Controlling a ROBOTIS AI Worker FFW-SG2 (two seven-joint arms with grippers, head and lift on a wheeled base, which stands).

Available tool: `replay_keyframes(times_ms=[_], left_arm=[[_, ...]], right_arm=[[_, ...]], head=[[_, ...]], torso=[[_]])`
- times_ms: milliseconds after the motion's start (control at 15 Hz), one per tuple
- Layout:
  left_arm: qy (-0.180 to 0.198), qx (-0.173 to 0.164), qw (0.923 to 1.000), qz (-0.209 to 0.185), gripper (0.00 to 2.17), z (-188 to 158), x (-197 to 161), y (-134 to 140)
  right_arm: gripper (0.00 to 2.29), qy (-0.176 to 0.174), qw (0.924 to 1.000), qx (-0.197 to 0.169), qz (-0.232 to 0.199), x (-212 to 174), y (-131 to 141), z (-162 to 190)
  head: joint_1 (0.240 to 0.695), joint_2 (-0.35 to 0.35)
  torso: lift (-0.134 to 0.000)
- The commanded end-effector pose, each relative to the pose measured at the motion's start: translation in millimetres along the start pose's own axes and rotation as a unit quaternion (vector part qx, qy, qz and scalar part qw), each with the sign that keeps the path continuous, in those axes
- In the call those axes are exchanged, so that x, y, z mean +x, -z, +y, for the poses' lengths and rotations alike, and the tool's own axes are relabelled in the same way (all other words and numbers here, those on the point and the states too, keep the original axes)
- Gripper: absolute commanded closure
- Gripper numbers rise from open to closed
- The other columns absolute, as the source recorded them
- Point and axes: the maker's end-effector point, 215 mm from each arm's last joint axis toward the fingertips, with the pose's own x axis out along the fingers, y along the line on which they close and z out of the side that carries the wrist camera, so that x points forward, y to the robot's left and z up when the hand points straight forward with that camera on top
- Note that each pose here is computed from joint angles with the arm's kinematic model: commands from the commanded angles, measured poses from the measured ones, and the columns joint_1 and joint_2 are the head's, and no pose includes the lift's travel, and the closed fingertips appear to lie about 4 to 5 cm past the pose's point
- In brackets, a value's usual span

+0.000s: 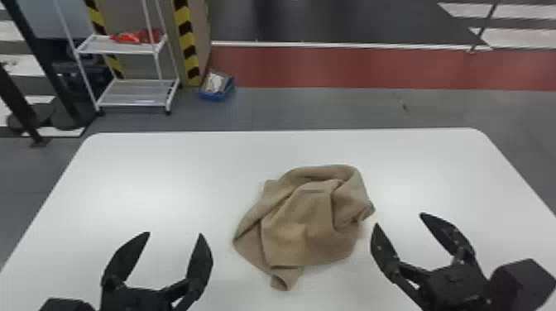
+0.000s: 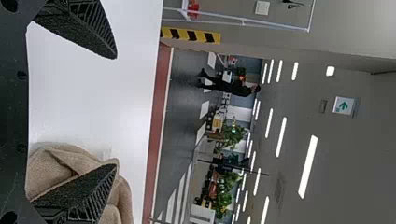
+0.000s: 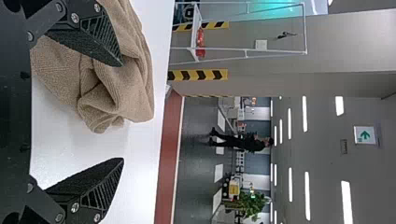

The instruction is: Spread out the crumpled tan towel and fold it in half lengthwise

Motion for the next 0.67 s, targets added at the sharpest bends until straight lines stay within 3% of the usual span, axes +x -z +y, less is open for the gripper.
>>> replay_keyframes(times_ms=[0,600], left_arm=[[-0.001,0.0,1.0,0.001,0.05,0.6,-0.1,0.6],[0.0,0.0,1.0,0.001,0.05,-0.1,0.3,1.0]], right_arm=[[0.18,0.0,1.0,0.001,0.0,0.1,-0.2,0.1],[0.18,0.001,1.0,0.0,0.001,-0.7,0.7,-1.4]], head=[[0.695,-0.016],[0.695,-0.018]], torso=[[-0.124],[-0.124]])
